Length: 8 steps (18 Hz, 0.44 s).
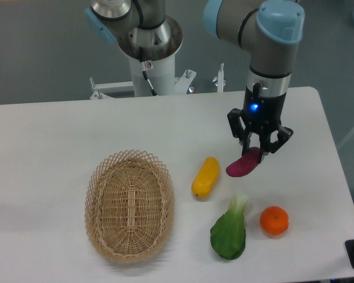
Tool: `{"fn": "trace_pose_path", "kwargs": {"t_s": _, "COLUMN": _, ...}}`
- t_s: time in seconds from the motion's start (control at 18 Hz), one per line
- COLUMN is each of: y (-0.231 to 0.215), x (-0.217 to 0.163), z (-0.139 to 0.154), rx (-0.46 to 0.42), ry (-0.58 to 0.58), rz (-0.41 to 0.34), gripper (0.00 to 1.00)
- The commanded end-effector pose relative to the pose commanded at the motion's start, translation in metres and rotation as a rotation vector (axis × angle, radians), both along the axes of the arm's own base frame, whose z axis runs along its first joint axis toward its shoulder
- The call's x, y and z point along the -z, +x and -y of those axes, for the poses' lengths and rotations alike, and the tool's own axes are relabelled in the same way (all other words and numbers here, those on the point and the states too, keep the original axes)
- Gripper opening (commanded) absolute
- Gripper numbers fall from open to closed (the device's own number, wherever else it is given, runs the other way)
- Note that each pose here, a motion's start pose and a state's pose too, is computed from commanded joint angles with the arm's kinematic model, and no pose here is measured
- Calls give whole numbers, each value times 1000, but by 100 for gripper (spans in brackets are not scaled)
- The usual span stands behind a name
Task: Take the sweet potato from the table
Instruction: 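Lift the grasped sweet potato up off the table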
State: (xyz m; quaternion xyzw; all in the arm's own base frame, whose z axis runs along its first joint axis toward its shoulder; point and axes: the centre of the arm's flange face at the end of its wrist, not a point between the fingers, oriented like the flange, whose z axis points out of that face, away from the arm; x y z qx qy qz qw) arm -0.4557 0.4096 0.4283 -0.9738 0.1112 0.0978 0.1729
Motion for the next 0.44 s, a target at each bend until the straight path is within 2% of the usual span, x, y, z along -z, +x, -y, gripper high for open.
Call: {"fn": "trace_pose_path", "kwargs": {"t_s": 0.44, "y": -2, "x": -2, "z": 0, "rx": -8, "ry": 5, "rz": 1, "gripper": 37}}
